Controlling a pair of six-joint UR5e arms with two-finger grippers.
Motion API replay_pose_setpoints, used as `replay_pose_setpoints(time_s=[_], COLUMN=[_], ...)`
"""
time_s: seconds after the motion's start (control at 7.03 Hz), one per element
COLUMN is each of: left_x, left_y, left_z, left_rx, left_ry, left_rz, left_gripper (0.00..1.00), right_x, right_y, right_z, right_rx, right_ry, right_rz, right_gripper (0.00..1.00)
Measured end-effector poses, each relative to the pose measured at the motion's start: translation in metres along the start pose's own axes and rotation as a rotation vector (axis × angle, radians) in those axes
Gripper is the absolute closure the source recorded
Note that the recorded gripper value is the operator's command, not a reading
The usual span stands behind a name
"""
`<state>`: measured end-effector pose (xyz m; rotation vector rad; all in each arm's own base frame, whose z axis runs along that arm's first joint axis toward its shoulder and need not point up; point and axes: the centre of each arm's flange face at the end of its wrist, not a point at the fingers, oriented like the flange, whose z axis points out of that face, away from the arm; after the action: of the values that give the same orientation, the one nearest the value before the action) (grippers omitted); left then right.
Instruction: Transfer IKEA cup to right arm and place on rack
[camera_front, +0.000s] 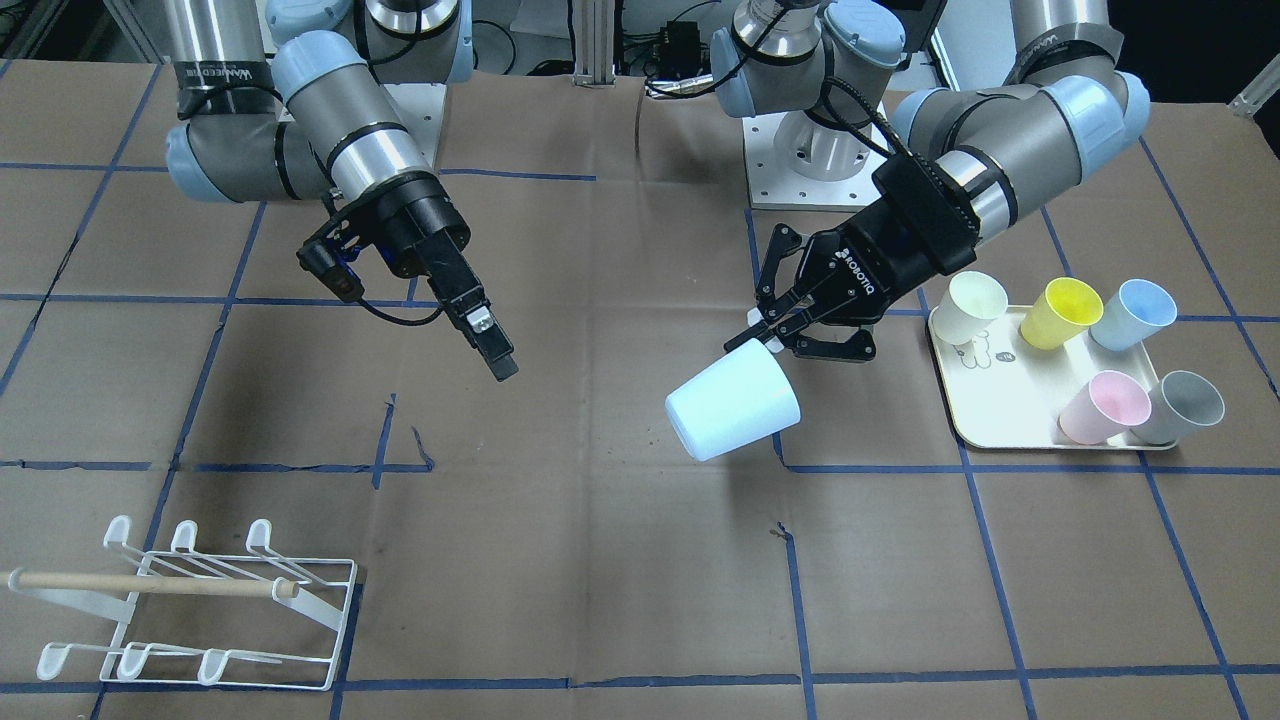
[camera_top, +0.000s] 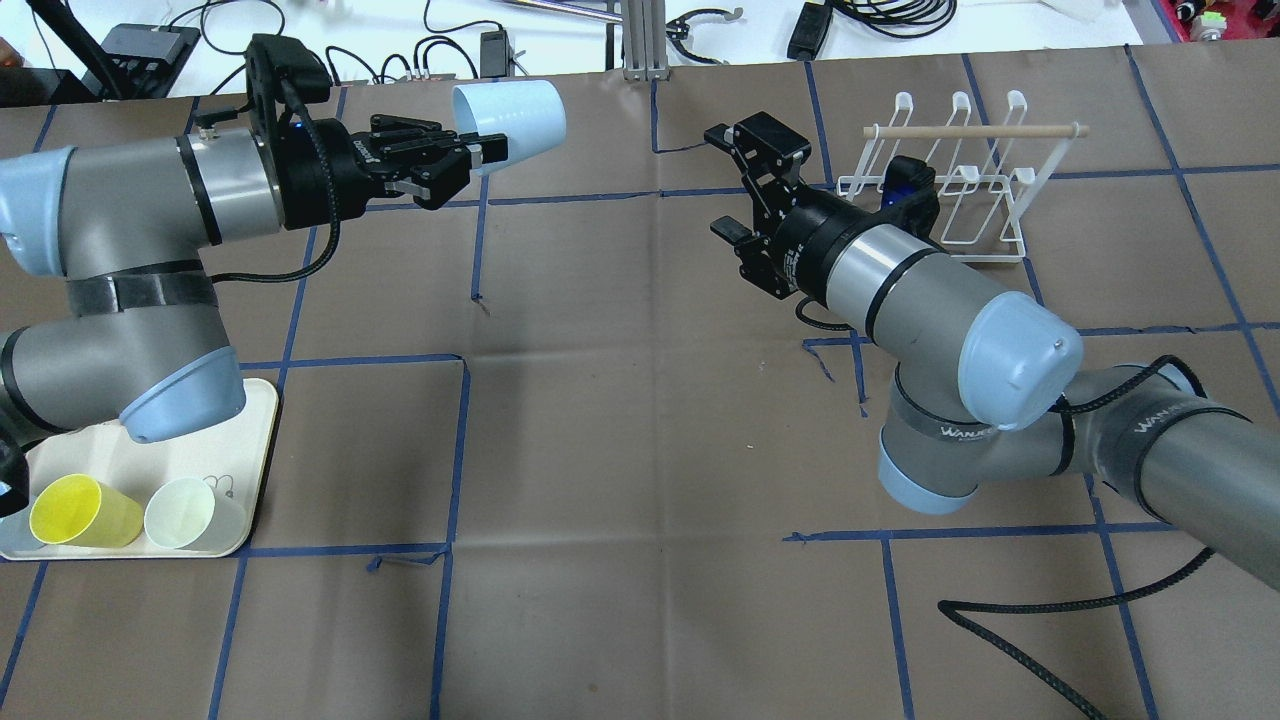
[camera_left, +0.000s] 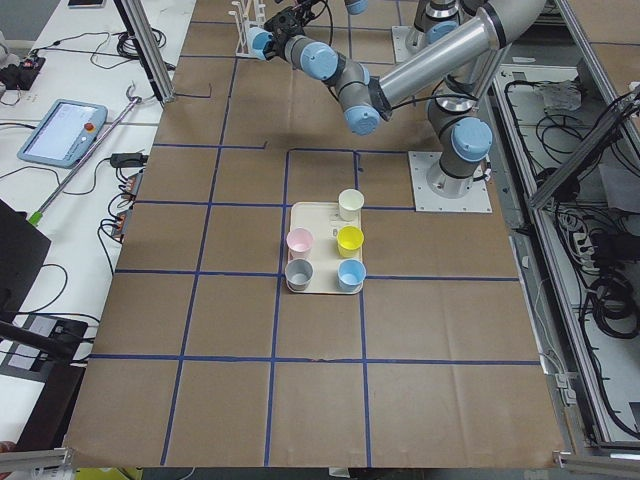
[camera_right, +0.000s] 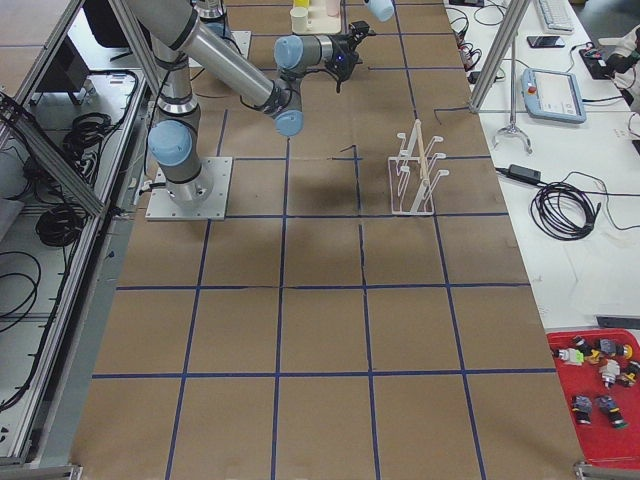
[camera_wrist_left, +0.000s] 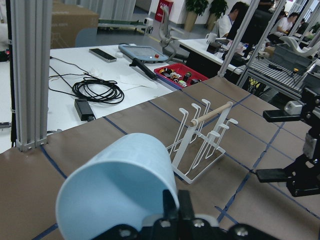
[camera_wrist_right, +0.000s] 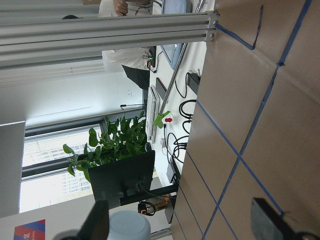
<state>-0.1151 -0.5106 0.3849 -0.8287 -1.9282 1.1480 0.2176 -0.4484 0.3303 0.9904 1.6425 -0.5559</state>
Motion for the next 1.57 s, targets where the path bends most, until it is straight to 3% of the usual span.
replay_pose_setpoints(time_s=[0.43, 1.14, 1.57], left_x=[0.028, 0.042, 0.059], left_y=[0.006, 0.028, 0.027], left_z=[0.037, 0.053, 0.064], left_rx=[0.029, 0.132, 0.130], left_ry=[0.070, 0.045, 0.075], left_rz=[0.024, -0.024, -0.020], left_gripper=[1.00, 0.99, 0.98], right_x=[0.009, -0.025, -0.041], right_y=[0.012, 0.022, 0.020], right_z=[0.012, 0.025, 0.032], right_rx=[-0.030, -0.064, -0.073], right_ry=[0.009, -0.032, -0.064], right_rz=[-0.010, 0.124, 0.071], right_gripper=[0.00, 0.01, 0.03])
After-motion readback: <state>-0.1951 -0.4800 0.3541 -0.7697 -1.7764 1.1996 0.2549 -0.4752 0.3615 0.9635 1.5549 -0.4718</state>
